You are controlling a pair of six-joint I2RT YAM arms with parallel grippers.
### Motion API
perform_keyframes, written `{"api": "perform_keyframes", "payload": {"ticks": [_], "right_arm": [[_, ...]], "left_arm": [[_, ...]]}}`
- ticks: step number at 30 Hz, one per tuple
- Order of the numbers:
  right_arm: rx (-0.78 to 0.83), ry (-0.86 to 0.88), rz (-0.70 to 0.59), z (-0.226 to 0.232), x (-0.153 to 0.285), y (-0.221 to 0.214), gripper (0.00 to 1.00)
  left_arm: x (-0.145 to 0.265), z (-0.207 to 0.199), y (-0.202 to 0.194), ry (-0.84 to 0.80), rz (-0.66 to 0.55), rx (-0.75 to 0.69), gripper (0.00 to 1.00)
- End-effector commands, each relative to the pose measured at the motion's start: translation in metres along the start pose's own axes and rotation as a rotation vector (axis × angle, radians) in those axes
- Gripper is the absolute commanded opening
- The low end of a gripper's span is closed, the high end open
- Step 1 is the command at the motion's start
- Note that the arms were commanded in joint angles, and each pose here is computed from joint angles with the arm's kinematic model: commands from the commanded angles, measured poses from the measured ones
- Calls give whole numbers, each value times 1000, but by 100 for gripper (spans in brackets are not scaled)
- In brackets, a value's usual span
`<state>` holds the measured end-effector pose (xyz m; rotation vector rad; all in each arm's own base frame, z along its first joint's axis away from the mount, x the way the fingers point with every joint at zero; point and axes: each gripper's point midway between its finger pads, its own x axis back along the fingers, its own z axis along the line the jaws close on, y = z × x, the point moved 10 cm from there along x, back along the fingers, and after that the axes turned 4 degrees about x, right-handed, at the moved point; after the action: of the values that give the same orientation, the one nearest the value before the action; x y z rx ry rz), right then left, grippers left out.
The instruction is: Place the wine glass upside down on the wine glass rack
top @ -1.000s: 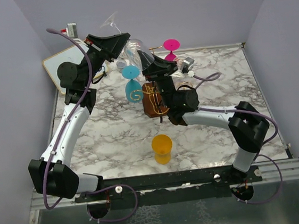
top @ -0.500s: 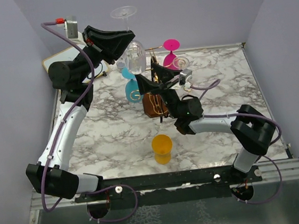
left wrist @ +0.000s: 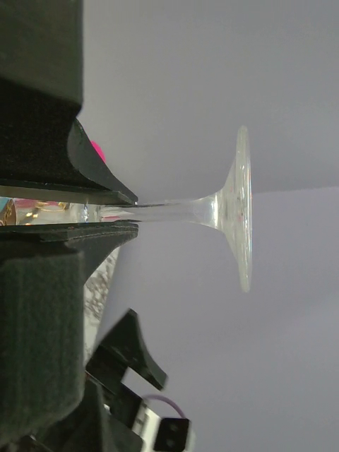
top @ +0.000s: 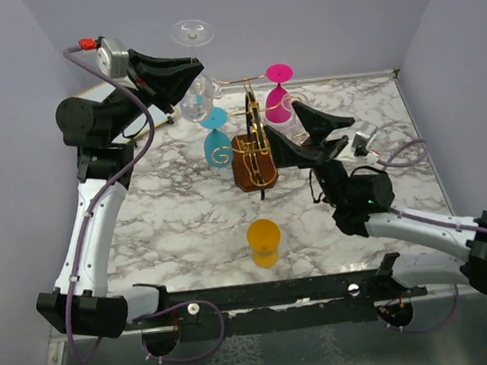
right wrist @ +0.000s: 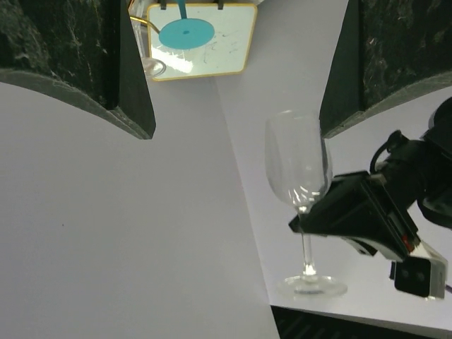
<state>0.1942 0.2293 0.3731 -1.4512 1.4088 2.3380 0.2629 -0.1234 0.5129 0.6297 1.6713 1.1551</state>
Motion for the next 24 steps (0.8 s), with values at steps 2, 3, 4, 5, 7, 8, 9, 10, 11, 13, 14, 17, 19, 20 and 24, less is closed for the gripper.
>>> {"api": "perform_keyframes", "payload": {"ticks": [2, 3, 4, 5, 7, 8, 9, 10, 11, 13, 14, 17, 19, 20, 24], "right_arm": [[103, 37, 193, -3, 16, 10, 99], [117, 20, 195, -6, 20, 15, 99], [132, -2, 208, -9, 24, 18, 99], [141, -26, 216, -12, 26, 22, 99], [151, -81, 243, -17, 33, 27, 99], [154, -94, 248, -19, 37, 29, 99], [150, -103, 248, -20, 41, 30, 99], [144, -114, 246, -21, 44, 31, 99], [140, -124, 250, -22, 47, 30, 99], [126, -148, 268, -24, 51, 28, 99], [118, -160, 280, -24, 52, 26, 99], [95, -169, 297, -24, 55, 21, 99], [83, -178, 303, -24, 58, 19, 99], [78, -183, 306, -25, 58, 18, 99], [46, -204, 306, -25, 60, 17, 99]], "left_arm": [[32, -22, 4, -40, 54, -256, 0], [39, -21, -5, -27, 80, -268, 0], [46, -24, -11, -16, 104, -286, 0], [53, -25, -19, 3, 140, -290, 0], [68, -29, -35, 28, 195, -311, 0], [75, -31, -43, 31, 219, -313, 0], [83, -35, -51, 30, 237, -320, 0], [90, -40, -58, 24, 248, -325, 0], [97, -43, -67, 23, 257, -316, 0], [110, -50, -84, 10, 283, -284, 0], [115, -52, -92, 7, 295, -268, 0], [127, -59, -110, -5, 314, -210, 0], [132, -63, -119, -12, 313, -164, 0], [134, -65, -123, -18, 313, -137, 0], [140, -66, -145, -17, 311, -43, 0]]}}
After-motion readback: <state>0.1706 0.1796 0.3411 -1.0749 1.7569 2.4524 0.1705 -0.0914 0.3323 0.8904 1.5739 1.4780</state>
